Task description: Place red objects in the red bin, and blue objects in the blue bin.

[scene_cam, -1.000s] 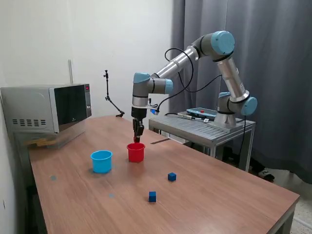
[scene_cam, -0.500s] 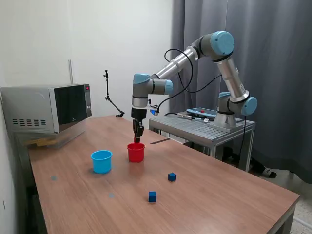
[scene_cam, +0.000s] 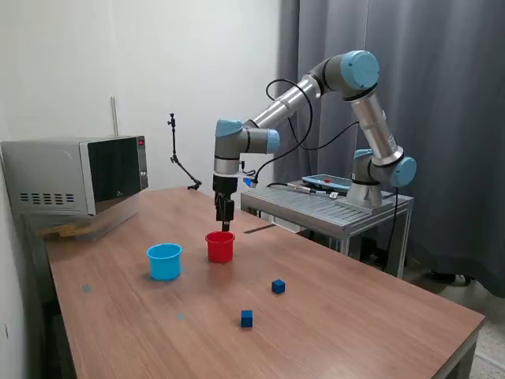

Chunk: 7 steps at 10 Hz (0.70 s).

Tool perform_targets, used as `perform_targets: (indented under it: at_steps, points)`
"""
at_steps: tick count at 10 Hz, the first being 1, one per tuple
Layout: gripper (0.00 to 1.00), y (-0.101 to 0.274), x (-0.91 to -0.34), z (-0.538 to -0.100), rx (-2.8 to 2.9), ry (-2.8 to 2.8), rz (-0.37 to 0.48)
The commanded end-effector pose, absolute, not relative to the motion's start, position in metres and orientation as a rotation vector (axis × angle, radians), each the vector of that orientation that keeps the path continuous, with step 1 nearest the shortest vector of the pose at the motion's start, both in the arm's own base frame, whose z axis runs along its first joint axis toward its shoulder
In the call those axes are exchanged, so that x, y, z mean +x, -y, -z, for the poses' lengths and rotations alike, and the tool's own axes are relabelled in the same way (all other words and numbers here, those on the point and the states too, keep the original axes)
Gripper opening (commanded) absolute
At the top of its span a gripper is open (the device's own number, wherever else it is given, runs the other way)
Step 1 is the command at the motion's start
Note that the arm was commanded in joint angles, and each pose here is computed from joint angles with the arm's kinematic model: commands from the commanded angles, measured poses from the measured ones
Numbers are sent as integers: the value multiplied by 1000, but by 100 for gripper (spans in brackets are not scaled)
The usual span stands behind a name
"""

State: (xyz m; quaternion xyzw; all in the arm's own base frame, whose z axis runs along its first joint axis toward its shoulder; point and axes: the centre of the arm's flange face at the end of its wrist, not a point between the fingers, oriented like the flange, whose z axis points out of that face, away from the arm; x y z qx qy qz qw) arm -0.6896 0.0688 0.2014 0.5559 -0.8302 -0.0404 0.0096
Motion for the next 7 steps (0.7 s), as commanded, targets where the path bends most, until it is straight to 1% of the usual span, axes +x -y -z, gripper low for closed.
perform_targets:
  at_steps: [1, 2, 3, 4, 5, 6, 7]
  points:
    - [100, -58, -693, -205, 1745, 2581, 132]
    - [100, -30, -695, -207, 1794, 2540, 135]
    - [100, 5, -698, -210, 1836, 2473, 101]
    - [100, 43, -698, -212, 1874, 2397, 49]
    - [100, 84, -694, -213, 1941, 2339, 46]
    - [100, 105, -688, -209, 1971, 2323, 27]
    - [100, 115, -687, -201, 1927, 2376, 4]
